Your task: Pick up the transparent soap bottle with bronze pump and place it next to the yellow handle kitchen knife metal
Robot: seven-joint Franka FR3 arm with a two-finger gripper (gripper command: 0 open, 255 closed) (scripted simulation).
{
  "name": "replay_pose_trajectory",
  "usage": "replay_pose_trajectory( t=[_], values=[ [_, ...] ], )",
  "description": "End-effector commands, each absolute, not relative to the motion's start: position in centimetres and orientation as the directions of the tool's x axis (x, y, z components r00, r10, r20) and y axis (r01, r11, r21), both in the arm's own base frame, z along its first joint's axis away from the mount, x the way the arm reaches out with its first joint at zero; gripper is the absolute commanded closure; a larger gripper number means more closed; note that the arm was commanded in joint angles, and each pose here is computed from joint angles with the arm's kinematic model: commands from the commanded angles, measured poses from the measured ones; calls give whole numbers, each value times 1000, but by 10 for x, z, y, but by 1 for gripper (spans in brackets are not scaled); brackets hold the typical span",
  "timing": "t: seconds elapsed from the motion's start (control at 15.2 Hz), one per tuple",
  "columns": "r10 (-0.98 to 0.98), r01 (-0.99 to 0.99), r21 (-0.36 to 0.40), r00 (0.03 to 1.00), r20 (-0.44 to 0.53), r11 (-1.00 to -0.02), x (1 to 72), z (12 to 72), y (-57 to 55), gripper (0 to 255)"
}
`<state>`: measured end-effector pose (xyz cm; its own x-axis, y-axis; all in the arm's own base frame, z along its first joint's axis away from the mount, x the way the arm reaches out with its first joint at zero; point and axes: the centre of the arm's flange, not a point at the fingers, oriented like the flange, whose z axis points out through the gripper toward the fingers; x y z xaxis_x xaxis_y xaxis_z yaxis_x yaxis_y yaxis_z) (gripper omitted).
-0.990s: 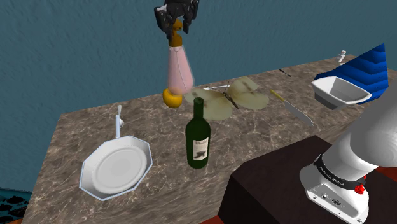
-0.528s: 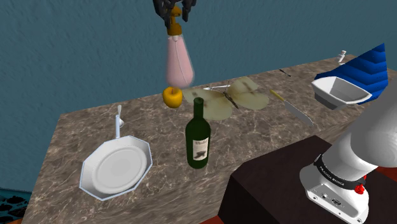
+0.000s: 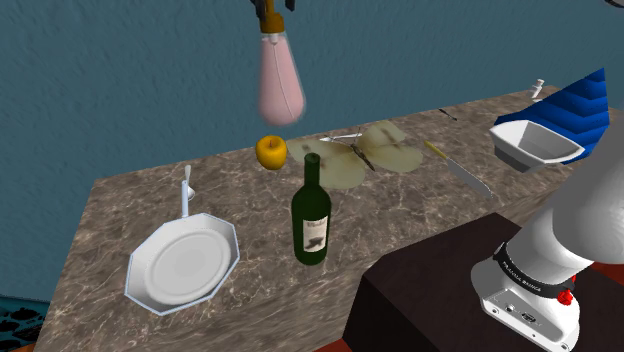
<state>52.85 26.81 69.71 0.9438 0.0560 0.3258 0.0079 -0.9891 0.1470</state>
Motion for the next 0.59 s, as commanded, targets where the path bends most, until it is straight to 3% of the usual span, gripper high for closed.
replay_pose_trajectory(
  t=[0.0, 0.53],
  values=[
    [56, 8, 147, 944, 326, -989, 529, 708, 267, 255],
    [56, 8, 147, 944, 326, -989, 529, 751, 267, 255]
  ],
)
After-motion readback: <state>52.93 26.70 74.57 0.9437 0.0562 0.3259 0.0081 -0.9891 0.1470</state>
